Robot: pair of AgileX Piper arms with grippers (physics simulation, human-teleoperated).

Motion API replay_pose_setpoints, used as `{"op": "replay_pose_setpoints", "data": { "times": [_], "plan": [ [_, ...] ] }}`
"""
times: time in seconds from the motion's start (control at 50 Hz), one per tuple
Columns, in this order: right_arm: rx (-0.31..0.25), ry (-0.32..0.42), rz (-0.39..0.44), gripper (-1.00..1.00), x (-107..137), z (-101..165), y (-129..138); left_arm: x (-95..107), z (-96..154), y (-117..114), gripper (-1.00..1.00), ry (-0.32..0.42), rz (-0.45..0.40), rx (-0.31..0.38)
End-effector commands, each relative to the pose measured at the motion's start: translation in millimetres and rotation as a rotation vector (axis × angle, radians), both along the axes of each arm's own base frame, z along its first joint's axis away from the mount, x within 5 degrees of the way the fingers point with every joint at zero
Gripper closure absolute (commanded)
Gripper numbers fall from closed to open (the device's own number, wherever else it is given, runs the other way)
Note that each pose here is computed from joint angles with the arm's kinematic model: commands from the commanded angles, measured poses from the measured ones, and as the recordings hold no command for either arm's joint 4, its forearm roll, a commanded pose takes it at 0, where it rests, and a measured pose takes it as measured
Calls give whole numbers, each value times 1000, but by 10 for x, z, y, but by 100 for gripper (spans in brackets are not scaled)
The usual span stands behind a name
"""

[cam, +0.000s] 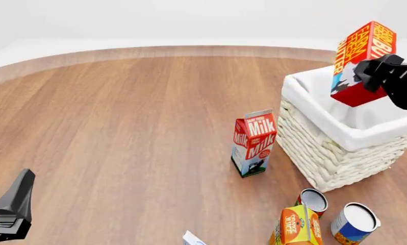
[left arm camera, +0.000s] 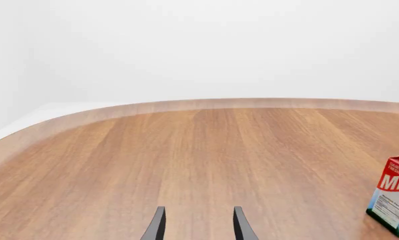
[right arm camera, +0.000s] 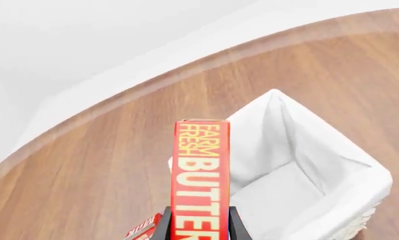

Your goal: Pick up the cream cheese box and the butter, and put them in the basket.

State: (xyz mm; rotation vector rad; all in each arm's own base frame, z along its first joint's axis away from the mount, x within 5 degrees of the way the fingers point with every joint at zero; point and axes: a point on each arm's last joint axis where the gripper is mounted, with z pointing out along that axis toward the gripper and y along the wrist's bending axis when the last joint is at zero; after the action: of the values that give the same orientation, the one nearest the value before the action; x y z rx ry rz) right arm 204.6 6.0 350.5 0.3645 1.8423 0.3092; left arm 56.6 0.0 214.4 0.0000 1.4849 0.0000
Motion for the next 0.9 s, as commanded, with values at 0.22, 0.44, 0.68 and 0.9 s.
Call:
{"op": "replay_pose_setpoints", "data": {
  "times": [0.22,0.44,0.68,0.9],
  "plan": [
    [39,-3,-55,100,39,25,-90,0,0,0,-100,0,0,0],
    [48,1,-60,100,43,13,-95,0,0,0,-100,0,0,0],
    [48,1,-60,100,43,13,-95,0,0,0,-100,0,0,0],
    [48,1,-60,100,43,13,-95,0,0,0,-100,0,0,0]
  ]
}}
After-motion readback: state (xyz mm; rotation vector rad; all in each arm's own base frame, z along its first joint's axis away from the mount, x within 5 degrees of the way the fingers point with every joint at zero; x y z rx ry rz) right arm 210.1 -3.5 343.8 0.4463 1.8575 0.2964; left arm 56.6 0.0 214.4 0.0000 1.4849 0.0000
